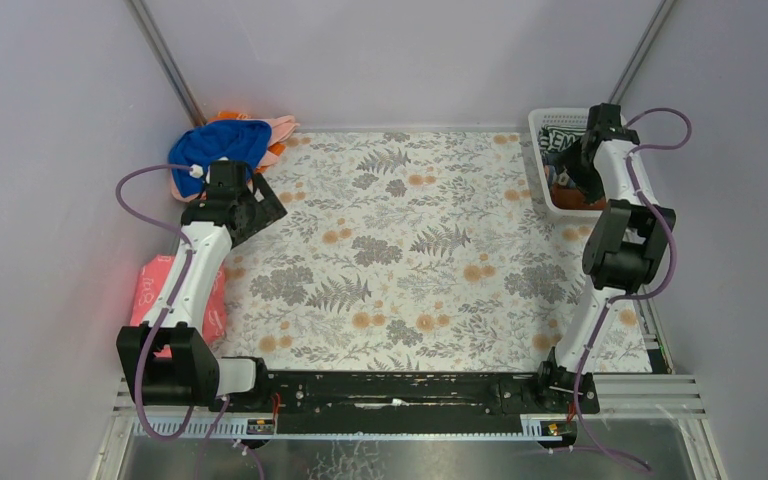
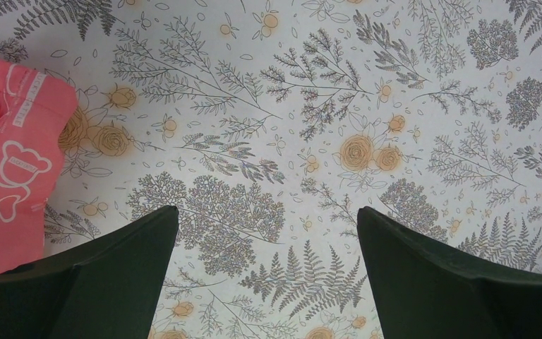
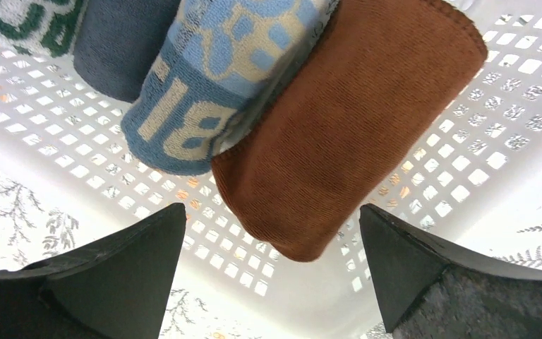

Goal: Roll the towels
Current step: Place the towel in the bin.

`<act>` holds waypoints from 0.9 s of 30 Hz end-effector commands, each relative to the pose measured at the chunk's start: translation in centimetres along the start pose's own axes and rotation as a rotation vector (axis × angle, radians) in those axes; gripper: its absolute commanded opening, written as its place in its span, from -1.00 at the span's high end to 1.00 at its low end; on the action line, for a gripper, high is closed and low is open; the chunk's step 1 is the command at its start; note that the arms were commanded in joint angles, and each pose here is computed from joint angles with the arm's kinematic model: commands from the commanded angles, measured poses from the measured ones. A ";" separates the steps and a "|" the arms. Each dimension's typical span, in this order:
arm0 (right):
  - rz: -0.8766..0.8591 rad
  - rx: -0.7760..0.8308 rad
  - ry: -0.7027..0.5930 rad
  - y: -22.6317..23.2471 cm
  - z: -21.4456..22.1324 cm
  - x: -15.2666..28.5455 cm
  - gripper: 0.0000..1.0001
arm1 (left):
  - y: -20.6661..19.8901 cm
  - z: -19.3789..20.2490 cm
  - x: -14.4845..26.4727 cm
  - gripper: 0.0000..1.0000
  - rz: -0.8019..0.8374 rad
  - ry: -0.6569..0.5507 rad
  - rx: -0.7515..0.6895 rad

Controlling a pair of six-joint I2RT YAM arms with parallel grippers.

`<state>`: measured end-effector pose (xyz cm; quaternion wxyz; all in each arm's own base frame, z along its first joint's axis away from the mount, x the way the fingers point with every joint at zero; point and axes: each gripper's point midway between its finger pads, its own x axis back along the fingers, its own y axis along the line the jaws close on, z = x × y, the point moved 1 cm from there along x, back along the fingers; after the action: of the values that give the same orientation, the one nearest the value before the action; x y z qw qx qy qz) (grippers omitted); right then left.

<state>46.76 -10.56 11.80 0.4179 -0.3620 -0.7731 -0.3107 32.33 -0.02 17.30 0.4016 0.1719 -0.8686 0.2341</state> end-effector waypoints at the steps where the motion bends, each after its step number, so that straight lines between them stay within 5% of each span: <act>1: -0.013 0.066 -0.076 -0.5 -1.4 2.8 -0.93 | -0.1 -0.5 0.2 -0.95 0.021 -0.032 0.015; 10: -0.113 0.163 -0.049 0.4 0.0 1.7 -0.37 | -0.2 -0.9 0.5 -0.96 0.041 -0.046 0.018; 20: -0.462 0.304 -0.238 1.0 -0.3 12.6 -0.80 | 0.0 -3.6 3.1 -1.00 0.049 -0.184 0.049; 24: -0.700 0.316 -0.316 0.8 2.2 17.8 -0.97 | -0.9 -4.7 4.3 -1.00 0.098 -0.221 0.087; 25: -0.879 0.296 -0.395 0.1 4.3 21.3 -0.99 | -1.6 -5.5 4.3 -1.00 0.120 -0.234 0.125; 27: -0.916 0.336 -0.428 0.1 5.6 23.3 -0.98 | -1.9 -5.8 3.8 -1.00 0.116 -0.223 0.149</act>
<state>37.68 -3.50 26.91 0.1882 -0.0746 -0.9441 -0.2603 31.77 0.69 21.43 0.3298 0.1732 -0.8892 0.2658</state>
